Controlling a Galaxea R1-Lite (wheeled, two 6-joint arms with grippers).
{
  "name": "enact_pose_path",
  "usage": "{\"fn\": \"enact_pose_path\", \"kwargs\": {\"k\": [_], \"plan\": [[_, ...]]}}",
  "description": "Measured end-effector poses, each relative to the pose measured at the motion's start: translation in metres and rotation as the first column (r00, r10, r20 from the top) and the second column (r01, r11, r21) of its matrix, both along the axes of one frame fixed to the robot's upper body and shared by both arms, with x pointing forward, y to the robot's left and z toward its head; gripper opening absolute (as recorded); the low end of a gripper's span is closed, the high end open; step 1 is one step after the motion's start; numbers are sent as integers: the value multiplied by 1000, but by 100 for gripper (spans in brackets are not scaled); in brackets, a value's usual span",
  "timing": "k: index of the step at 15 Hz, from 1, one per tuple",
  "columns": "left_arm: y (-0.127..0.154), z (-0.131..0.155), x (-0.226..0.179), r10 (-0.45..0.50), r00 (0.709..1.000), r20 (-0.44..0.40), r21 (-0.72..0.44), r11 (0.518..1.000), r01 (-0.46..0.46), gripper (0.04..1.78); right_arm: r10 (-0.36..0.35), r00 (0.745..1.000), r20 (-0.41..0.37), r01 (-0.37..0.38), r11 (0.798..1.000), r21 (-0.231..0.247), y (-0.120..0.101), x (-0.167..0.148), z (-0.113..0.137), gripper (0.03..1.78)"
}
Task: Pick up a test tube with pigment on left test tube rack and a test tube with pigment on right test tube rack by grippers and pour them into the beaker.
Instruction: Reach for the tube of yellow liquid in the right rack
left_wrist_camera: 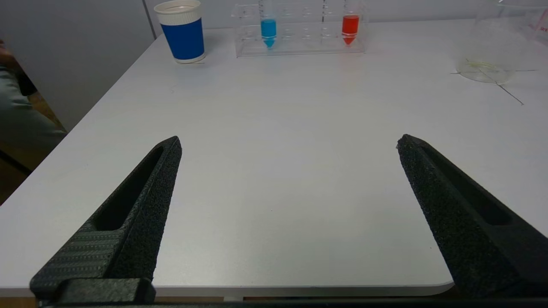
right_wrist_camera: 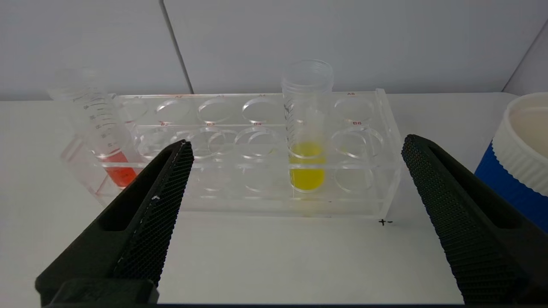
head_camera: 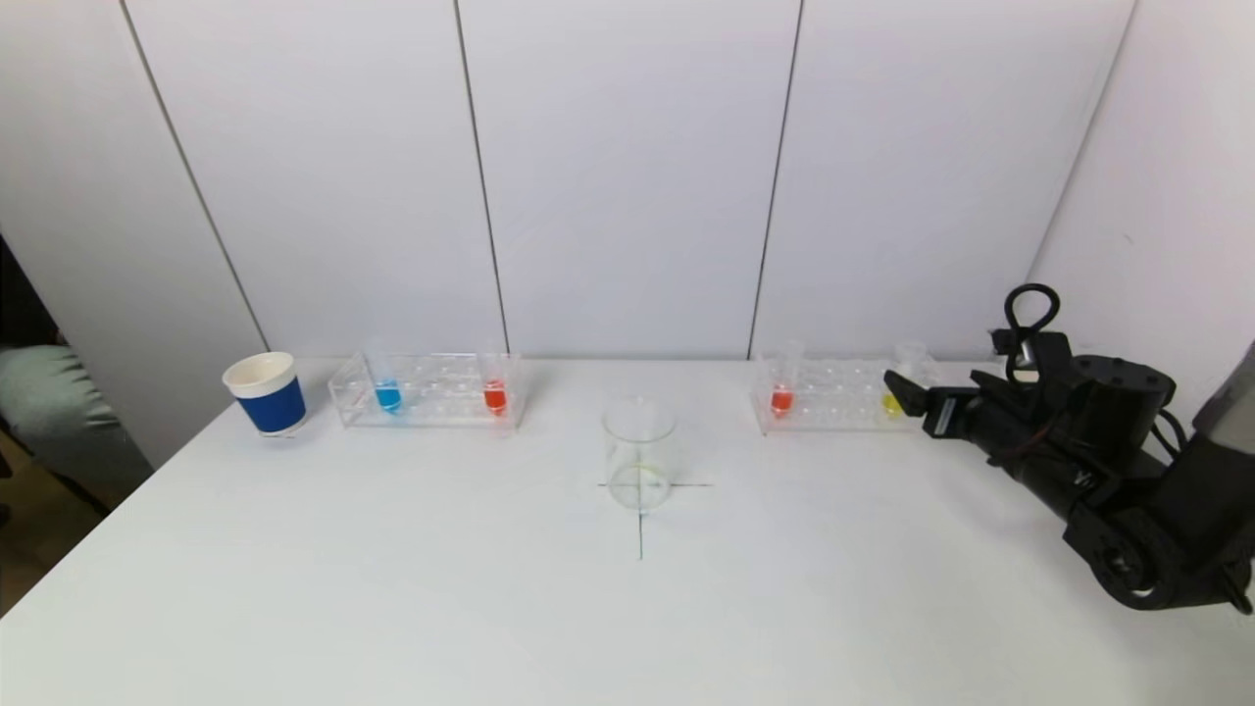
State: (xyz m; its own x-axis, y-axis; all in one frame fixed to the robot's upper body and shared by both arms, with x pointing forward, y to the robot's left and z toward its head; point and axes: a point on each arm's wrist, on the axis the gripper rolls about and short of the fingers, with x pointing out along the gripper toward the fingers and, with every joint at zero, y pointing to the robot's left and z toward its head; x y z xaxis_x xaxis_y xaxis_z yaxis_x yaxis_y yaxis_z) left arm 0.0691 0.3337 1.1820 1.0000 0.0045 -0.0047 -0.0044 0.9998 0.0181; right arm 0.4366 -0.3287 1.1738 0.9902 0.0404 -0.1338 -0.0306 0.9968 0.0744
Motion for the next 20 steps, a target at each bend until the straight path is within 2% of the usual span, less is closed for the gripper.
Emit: {"fn": "enact_pose_path", "kwargs": {"k": [8, 20], "plan": [[0, 0, 0, -1, 1000, 0, 0, 1000, 1, 176, -12, 1000, -8, 12, 1000, -2, -1, 20, -16, 177], [0, 0, 0, -1, 1000, 0, 0, 1000, 1, 176, -21, 999, 33, 21, 1000, -4, -5, 46, -19, 177]]}}
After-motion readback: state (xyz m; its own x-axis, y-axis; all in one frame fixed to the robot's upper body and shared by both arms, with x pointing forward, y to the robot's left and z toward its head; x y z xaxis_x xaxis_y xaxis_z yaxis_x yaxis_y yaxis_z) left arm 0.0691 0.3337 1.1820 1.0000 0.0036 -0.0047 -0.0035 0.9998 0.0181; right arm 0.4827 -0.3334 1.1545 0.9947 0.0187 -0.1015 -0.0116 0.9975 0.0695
